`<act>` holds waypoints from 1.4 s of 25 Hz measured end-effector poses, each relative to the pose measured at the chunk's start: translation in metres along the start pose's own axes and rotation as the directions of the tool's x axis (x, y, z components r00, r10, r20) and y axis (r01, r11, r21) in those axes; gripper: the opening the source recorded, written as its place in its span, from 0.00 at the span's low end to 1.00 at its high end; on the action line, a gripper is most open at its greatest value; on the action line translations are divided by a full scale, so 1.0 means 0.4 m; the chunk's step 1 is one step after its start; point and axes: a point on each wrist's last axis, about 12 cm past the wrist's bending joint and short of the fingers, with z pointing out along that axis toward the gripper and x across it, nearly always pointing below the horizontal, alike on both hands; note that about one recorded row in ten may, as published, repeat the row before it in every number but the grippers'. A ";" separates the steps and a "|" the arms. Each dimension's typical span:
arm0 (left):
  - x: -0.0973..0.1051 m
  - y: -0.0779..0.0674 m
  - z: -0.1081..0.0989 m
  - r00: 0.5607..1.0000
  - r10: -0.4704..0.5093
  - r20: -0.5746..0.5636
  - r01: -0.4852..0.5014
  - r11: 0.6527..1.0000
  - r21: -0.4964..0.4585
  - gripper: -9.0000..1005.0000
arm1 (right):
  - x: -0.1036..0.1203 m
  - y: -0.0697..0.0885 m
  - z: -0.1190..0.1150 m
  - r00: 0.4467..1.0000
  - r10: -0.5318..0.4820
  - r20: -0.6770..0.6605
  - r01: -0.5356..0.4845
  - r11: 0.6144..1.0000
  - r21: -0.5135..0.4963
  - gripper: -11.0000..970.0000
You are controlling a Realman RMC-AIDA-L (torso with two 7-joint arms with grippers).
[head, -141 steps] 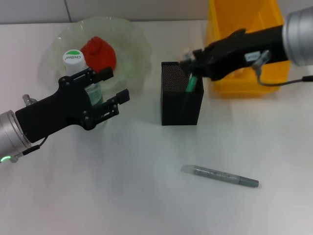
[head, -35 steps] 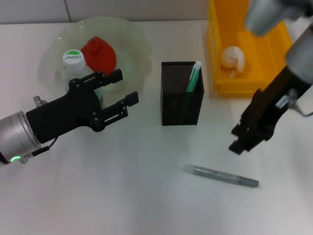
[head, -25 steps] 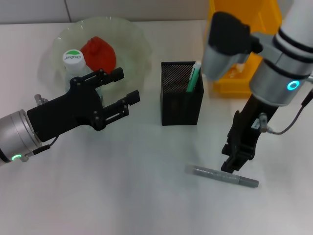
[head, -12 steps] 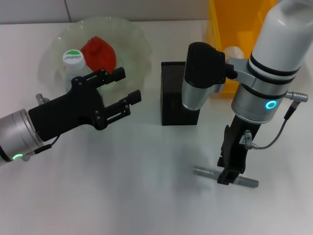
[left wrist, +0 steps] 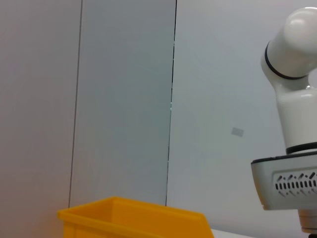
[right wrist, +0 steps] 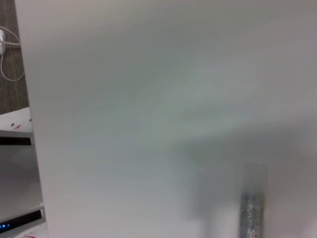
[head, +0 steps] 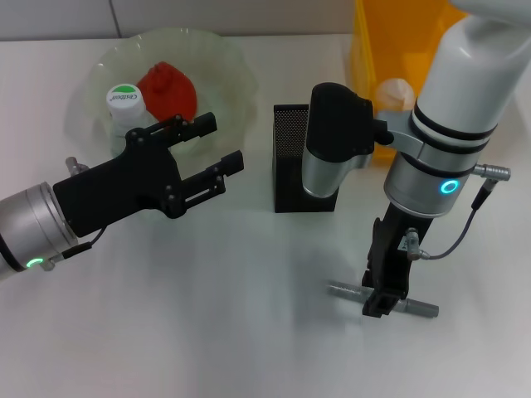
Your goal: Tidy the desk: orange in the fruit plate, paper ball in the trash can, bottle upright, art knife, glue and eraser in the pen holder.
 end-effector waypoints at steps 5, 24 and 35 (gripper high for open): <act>-0.001 0.001 0.002 1.000 0.001 0.000 -0.001 1.000 0.002 0.65 | 0.005 -0.001 0.010 1.000 0.009 -0.004 -0.009 1.000 -0.009 0.43; 0.000 0.002 0.001 1.000 -0.002 0.000 0.002 1.000 -0.006 0.65 | 0.002 -0.001 0.035 1.000 -0.010 -0.029 0.011 1.000 0.027 0.41; 0.002 0.004 0.001 1.000 -0.002 -0.006 0.002 1.000 -0.014 0.65 | 0.003 -0.001 0.042 1.000 -0.016 -0.015 0.017 0.999 0.045 0.17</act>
